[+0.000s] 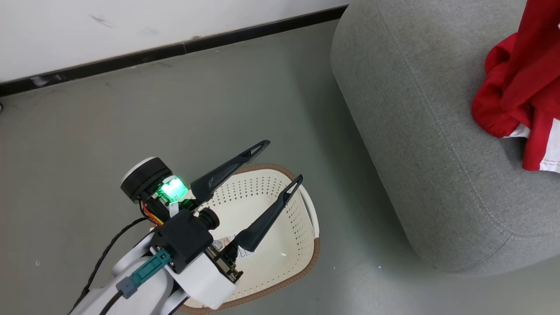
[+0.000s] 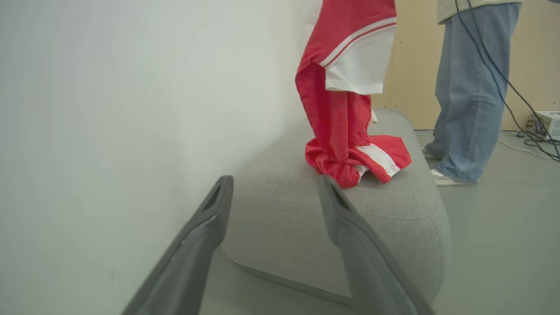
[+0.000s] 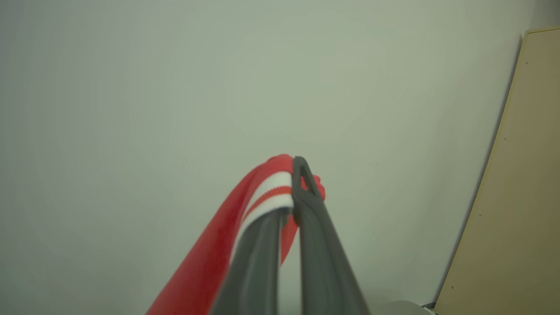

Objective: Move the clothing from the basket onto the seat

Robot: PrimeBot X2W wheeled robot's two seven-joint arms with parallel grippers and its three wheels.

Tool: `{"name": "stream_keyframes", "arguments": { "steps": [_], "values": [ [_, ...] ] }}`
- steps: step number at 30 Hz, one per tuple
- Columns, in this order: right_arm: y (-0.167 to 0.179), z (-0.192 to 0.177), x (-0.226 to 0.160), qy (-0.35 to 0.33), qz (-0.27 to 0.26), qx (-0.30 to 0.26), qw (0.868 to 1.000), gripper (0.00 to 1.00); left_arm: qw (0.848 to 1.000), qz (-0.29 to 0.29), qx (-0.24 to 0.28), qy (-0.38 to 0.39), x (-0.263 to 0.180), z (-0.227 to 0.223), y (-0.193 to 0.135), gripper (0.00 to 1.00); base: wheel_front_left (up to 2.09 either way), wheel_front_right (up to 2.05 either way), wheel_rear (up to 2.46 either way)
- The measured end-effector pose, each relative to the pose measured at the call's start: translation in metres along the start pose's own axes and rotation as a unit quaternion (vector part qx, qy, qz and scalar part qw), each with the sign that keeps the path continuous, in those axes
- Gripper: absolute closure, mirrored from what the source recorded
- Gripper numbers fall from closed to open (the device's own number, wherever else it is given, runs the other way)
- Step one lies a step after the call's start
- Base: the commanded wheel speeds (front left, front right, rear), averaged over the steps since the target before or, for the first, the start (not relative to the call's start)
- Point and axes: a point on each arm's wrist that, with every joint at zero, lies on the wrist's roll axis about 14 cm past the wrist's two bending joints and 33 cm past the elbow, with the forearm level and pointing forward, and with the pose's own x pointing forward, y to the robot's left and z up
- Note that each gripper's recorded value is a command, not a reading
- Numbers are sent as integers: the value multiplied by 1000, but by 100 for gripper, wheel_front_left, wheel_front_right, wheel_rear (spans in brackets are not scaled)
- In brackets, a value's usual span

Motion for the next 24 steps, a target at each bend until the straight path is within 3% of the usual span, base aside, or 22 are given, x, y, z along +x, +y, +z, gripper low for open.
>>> {"name": "stream_keyframes", "arguments": {
  "steps": [6, 12, 24],
  "values": [
    [21, -21, 2, 20, 31, -51, 998, 100, 1000, -1, -8, 9, 0, -8, 2, 0, 0, 0, 0],
    [51, -97, -23, 108, 83, -97, 986, 100, 1000, -5, -13, 14, 2, -15, 3, 0, 0, 0, 0],
    [48, -161, -53, 188, 97, -145, 967, 100, 999, -11, -23, 28, 4, -29, 4, 0, 0, 0, 0]
  ]
}}
